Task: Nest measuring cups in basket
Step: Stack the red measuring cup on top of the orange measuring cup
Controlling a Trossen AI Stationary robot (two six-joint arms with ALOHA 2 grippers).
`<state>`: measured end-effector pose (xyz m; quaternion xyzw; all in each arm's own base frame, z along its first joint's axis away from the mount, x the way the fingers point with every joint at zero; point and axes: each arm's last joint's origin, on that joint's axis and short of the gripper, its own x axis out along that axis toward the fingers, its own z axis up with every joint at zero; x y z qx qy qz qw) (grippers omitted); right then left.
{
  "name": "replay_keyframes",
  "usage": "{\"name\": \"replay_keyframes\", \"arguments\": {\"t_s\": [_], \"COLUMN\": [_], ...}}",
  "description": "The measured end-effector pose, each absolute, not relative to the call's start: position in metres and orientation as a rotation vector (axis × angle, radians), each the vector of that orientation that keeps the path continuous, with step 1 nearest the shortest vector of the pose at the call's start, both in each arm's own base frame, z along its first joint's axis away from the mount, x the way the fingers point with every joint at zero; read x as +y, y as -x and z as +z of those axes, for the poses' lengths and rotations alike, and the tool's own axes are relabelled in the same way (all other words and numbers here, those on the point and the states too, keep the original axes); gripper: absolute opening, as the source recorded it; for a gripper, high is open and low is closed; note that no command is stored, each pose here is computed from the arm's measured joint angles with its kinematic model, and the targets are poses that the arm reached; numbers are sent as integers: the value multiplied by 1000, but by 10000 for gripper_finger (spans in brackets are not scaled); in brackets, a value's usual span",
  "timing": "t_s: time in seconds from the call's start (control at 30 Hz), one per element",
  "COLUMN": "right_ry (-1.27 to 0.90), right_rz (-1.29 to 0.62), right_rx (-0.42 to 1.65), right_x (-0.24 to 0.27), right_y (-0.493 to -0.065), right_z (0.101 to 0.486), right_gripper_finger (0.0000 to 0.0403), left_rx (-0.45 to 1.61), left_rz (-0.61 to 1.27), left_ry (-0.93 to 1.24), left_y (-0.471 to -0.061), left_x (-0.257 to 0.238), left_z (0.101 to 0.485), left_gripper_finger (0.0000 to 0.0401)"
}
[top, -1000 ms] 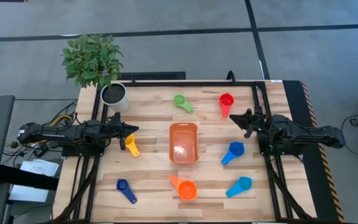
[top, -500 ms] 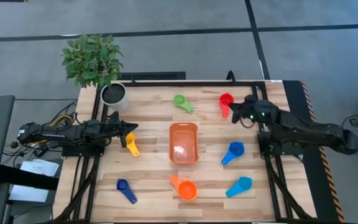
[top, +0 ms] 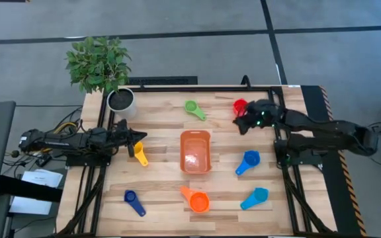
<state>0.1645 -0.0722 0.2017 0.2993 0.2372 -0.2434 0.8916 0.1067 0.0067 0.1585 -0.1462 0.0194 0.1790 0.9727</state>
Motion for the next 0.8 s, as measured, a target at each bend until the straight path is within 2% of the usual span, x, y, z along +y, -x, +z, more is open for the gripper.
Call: {"name": "replay_keyframes", "arguments": {"t_s": [0.23, 0.57, 0.8], "right_ry": [-634, -690, -680], "right_rz": [-425, -346, -303], "right_rx": [473, 467, 516], "right_x": [-22, 36, 63], "right_y": [-180, -179, -184], "right_z": [204, 203, 189], "right_gripper_finger": [138, 120, 120], "left_rx": [58, 44, 192], "left_rz": [261, 146, 176], "left_ry": [305, 320, 250], "left_y": [-107, -116, -142], "left_x": [-5, -25, -45], "left_z": [158, 162, 171], "left_gripper_finger": [0, 0, 0]}}
